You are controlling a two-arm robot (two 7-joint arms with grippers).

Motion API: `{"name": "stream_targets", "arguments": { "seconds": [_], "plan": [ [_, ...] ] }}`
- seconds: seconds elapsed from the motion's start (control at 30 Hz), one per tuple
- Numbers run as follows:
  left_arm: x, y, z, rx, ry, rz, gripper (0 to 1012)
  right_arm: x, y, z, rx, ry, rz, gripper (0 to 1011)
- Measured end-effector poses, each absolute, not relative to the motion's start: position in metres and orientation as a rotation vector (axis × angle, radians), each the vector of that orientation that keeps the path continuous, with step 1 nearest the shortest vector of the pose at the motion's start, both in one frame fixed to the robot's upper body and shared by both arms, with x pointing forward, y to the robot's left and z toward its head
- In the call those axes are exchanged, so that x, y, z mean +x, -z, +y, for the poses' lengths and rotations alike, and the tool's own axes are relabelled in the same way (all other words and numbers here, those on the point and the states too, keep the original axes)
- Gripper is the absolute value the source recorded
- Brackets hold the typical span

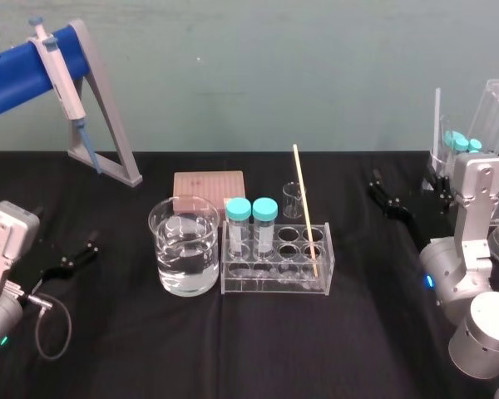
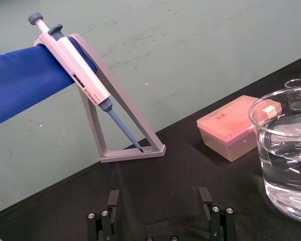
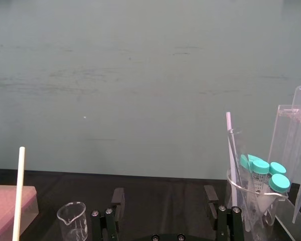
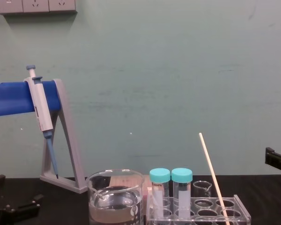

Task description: Hold the thermometer with one hand and immerse one end into the beaker, then reinsert it into the test tube rack.

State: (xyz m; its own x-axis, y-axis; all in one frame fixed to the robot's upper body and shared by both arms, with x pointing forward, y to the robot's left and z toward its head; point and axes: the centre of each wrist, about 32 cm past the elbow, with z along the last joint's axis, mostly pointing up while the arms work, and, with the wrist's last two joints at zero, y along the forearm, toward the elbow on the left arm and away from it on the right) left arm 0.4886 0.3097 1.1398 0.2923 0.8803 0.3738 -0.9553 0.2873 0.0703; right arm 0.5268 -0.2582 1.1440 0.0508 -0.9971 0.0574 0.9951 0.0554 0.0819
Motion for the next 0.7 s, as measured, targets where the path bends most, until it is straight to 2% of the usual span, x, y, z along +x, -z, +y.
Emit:
{"name": "stream_targets", "arguments": {
  "seconds": [0.7],
  "plan": [
    [0.4886,-1.1398,0.3097,0.304,-1.248,-0.285,1004,0.5270,-1.1482,-0.2585,0.020,1.505,-0.117,1003]
  ]
}}
